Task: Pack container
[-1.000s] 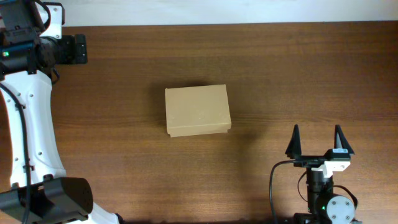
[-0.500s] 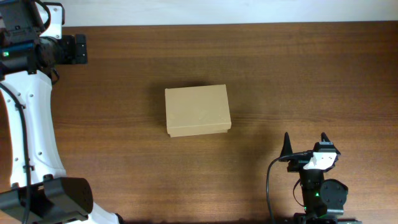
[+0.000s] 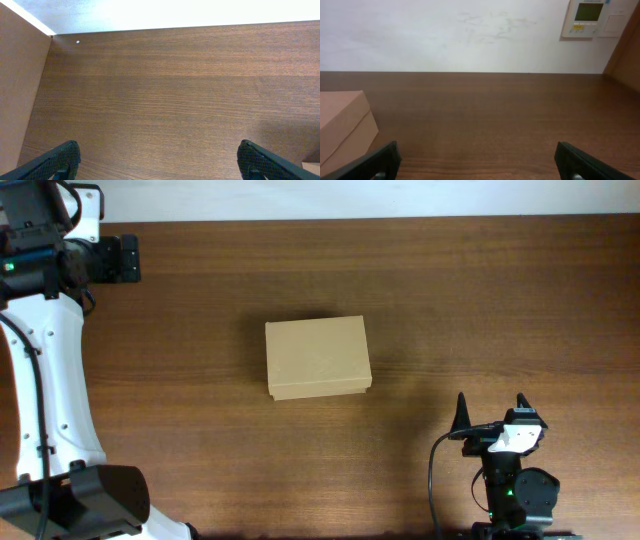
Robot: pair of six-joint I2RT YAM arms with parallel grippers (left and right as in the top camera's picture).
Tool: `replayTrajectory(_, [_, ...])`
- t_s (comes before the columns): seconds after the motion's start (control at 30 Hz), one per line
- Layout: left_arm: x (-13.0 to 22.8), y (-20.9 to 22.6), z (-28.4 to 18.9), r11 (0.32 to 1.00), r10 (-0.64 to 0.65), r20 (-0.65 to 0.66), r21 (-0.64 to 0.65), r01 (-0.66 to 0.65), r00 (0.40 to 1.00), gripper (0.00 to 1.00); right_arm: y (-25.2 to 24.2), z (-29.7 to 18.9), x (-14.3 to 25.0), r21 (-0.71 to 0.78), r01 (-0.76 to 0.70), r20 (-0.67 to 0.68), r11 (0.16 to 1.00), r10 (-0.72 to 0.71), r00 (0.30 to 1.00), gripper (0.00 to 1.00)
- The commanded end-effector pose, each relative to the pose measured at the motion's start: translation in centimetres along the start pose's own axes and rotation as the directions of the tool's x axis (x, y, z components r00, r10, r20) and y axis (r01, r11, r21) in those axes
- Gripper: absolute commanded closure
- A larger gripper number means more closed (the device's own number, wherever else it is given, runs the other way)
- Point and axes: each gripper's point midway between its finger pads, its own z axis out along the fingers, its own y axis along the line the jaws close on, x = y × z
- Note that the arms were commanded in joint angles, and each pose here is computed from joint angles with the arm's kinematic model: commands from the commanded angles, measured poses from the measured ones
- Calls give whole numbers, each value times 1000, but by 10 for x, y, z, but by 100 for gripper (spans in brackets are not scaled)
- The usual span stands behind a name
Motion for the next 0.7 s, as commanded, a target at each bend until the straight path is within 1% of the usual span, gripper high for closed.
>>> replayTrajectory(0.0, [-11, 5, -16, 1000, 5, 46, -16, -5, 999, 0, -1, 0, 3, 6, -5, -6, 1000, 5, 1000, 1])
replayTrajectory(0.1, [-9, 4, -15, 1000, 6, 41, -15, -5, 999, 0, -1, 0, 3, 6, -5, -6, 1000, 5, 1000, 1])
replayTrajectory(0.2, [-12, 1, -23, 1000, 11, 57, -13, -10, 998, 0, -1, 0, 3, 6, -5, -6, 1000, 5, 1000, 1])
replayTrajectory(0.4, [-25, -23, -67, 999, 51, 144, 8, -53, 988, 0, -1, 0, 3, 6, -5, -6, 1000, 5, 1000, 1])
replayTrajectory(0.5, [-32, -47, -103, 995, 83, 229, 35, -94, 970, 0, -1, 0, 3, 6, -5, -6, 1000, 5, 1000, 1])
replayTrajectory(0.57, [-38, -64, -126, 991, 102, 306, 51, -123, 947, 1, -1, 0, 3, 6, -5, -6, 1000, 5, 1000, 1])
replayTrajectory(0.6, [-41, -73, -139, 989, 109, 352, 60, -139, 929, 0, -1, 0, 3, 6, -5, -6, 1000, 5, 1000, 1])
replayTrajectory(0.67, [-47, -94, -164, 982, 116, 469, 79, -172, 876, 0, -1, 0, 3, 6, -5, -6, 1000, 5, 1000, 1])
